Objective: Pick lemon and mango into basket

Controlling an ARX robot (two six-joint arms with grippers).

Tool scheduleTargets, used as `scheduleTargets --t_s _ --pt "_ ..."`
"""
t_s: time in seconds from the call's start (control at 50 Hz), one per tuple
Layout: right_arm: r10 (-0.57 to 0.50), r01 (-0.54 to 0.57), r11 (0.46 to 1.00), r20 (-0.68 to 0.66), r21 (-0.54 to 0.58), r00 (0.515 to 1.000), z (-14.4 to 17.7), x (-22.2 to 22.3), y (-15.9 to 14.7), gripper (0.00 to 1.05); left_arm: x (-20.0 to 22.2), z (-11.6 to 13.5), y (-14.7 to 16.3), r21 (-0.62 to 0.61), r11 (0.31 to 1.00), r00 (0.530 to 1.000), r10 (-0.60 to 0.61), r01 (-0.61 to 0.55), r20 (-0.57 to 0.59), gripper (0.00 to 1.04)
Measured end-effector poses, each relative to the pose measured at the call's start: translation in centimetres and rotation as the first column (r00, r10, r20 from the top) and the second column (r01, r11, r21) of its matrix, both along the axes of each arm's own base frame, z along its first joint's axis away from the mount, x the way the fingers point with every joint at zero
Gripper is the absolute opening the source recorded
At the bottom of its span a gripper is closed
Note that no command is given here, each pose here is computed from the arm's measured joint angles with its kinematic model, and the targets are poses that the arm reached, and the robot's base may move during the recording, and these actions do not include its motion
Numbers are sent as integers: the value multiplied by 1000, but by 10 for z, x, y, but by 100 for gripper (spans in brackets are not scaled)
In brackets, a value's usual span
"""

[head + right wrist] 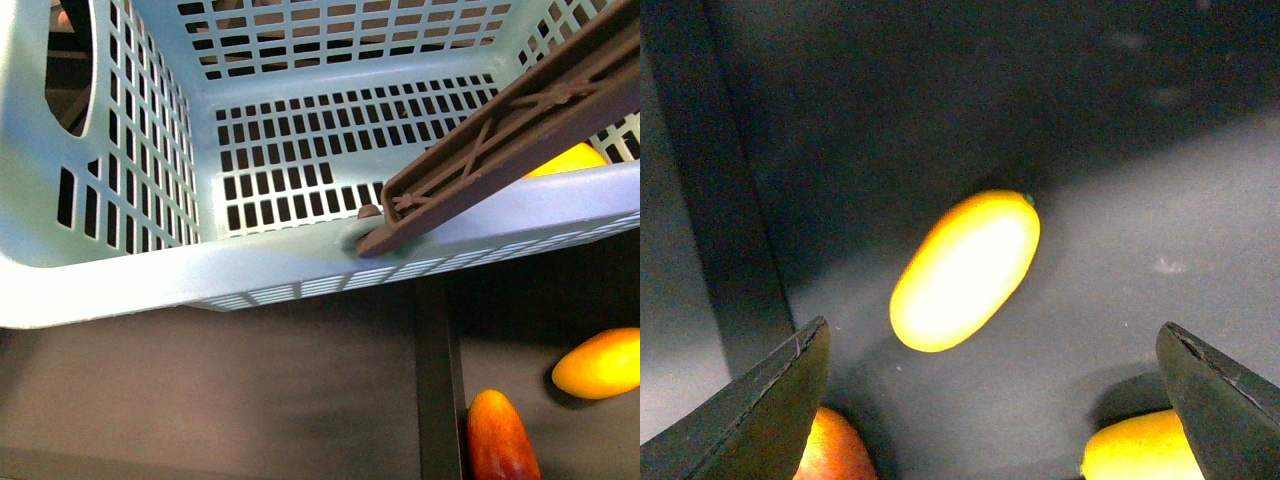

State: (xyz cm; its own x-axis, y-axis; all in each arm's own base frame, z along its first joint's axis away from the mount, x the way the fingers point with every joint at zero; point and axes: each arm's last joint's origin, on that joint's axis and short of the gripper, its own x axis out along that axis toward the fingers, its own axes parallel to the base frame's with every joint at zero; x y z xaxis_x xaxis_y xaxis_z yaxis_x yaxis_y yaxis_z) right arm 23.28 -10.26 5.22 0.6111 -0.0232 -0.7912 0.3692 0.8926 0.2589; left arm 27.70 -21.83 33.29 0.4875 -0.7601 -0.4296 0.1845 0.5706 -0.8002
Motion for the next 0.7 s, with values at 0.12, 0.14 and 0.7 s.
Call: scheduleTargets --t_s 0.12,0.14,0.7 --pt "28 -27 1000 -80 15 996 -27 3 0 96 0 0 0 0 1000 1000 -1 1 0 6" --pt "30 -29 999 -85 15 996 -29 3 0 96 0 0 0 0 1000 1000 0 0 0 6" --pt "93 -99 995 -207 -20 974 -81 39 5 96 0 0 0 0 1000 1000 1 -1 0 6"
